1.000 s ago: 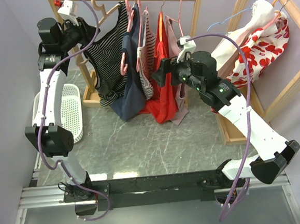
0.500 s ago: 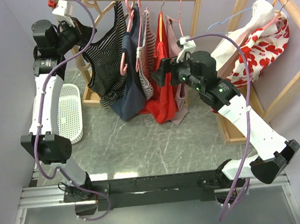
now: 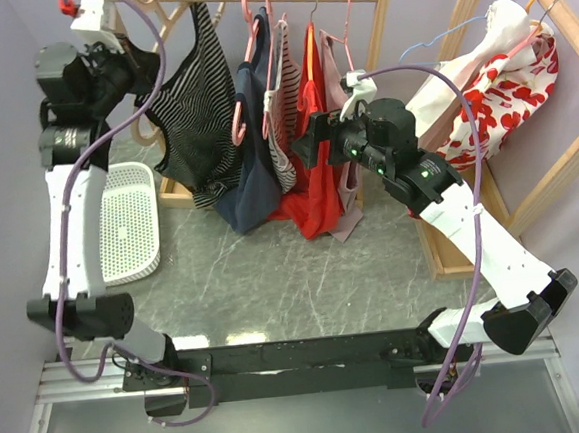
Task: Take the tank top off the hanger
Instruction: Pick up the hanger from the clothesline.
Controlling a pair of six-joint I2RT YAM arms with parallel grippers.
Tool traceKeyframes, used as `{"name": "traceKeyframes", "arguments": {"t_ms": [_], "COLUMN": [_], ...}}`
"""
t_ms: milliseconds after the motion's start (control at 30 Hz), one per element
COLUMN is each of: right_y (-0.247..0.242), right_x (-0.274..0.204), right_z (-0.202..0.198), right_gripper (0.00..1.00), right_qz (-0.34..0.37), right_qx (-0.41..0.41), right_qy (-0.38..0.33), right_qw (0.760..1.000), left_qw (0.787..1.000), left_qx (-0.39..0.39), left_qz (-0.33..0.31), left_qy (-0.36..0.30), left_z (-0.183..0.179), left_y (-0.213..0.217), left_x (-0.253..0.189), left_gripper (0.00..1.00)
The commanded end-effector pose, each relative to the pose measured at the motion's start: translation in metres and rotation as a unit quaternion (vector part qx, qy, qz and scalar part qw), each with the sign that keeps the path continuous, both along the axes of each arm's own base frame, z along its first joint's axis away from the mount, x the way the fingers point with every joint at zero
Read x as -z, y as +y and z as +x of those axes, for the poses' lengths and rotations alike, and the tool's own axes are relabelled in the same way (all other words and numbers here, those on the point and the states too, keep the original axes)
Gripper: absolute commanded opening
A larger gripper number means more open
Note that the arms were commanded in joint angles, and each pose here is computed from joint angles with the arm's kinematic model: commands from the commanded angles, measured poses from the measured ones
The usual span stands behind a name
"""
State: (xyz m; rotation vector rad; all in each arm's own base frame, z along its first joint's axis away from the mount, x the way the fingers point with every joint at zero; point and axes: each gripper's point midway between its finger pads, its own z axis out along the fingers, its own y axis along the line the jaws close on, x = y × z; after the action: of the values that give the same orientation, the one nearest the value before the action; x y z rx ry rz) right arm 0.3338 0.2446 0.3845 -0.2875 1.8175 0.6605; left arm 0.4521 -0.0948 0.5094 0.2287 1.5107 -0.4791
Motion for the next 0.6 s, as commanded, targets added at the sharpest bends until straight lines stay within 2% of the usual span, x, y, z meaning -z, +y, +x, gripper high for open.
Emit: {"name": "traceKeyframes", "arguments": {"t_ms": [0, 167, 233, 267, 300, 467, 567], "right_y": [0.0, -0.003, -0.003, -0.005, -0.004, -0.003, -0.002], "right_x": [-0.016, -0.024, -0.026, -0.03, -0.03, -0.033, -0.036], "right_z": [-0.004, -0.008, -0.01, -0.012, -0.013, -0.012, -0.014], "right_gripper": [1.0, 1.0, 1.0, 1.0, 1.0, 1.0, 1.0], "right_qz": [0.013, 0.019, 0.021, 0.023, 0.023, 0.02, 0.024], "right_qx": [-0.004, -0.003, -0.006, -0.007, -0.009, -0.014, -0.017], "right_qy": [-0.024, -0.032, -0.034, -0.039, -0.04, -0.042, -0.045], "right_qw": [1.0, 0.999, 0.999, 0.999, 0.999, 0.999, 0.999], "left_qw": [0.996, 0.995, 0.995, 0.994, 0.995, 0.995, 0.996], "left_qx": [-0.041, -0.055, -0.074, -0.074, -0.073, -0.077, -0.072], "left_qz": [-0.013, -0.021, -0.031, -0.043, -0.043, -0.042, -0.033], "left_qy": [-0.081, -0.075, -0.058, -0.073, -0.059, -0.051, -0.029], "left_z": [-0.059, -0.097, -0.1, -0.116, -0.114, -0.135, -0.132], "left_y": [0.015, 0.021, 0.027, 0.028, 0.027, 0.029, 0.028], "left_x": [-0.067, -0.072, -0.06, -0.068, -0.054, -0.047, -0.035], "left_gripper": [0.01, 0.01, 0.01, 0.01, 0.01, 0.01, 0.01]}}
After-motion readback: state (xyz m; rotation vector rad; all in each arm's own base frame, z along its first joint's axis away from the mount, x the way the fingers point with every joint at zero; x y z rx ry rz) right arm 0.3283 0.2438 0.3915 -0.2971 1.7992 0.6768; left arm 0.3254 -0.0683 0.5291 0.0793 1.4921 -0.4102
